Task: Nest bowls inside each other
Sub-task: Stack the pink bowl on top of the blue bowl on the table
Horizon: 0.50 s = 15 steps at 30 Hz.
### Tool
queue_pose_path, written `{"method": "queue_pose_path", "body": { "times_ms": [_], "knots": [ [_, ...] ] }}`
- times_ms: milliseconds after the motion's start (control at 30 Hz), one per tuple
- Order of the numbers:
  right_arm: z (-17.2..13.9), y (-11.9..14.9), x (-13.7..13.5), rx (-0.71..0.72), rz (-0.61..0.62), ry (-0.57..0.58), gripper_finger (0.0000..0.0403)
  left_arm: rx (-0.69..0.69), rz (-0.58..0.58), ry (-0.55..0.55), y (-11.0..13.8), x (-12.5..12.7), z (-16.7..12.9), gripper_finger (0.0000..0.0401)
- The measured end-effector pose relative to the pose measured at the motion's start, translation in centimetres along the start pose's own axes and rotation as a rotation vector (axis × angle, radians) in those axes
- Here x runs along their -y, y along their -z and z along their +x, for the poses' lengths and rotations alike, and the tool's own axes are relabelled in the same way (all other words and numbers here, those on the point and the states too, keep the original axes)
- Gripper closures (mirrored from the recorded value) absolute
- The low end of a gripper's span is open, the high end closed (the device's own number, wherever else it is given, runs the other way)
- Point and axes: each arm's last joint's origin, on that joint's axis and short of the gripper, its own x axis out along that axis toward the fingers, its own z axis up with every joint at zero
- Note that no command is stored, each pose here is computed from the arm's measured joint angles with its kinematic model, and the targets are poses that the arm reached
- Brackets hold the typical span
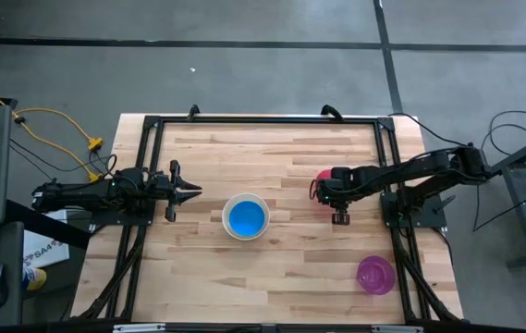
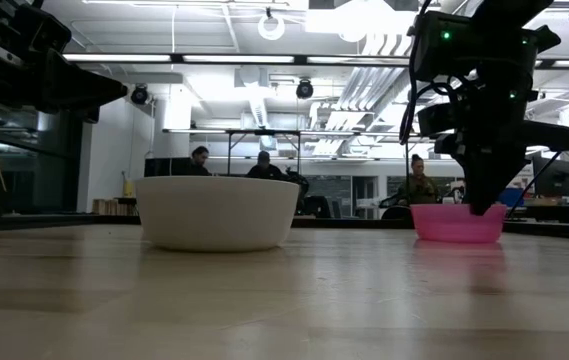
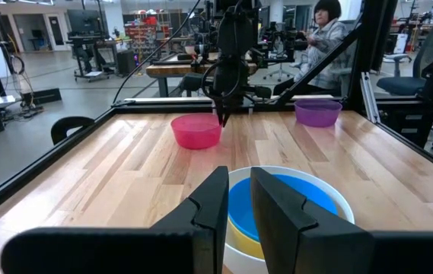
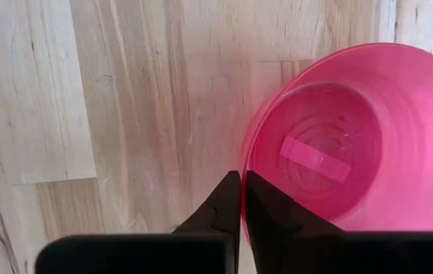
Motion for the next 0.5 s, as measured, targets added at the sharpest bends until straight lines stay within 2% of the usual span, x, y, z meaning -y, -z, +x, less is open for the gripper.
{"method": "queue_pose_path", "body": {
  "times_ms": [200,500],
  "knots": [
    [0.00,0.00,0.00,0.000,-0.005,0.000,0.0398,0.000,0.000,0.000,0.00,0.00,0.00,0.0343],
    [-0.62,-0.39,0.06,-0.004,-0.121,-0.001,0.0398,0.000,0.000,0.000,0.00,0.00,0.00,0.0343]
  ]
}}
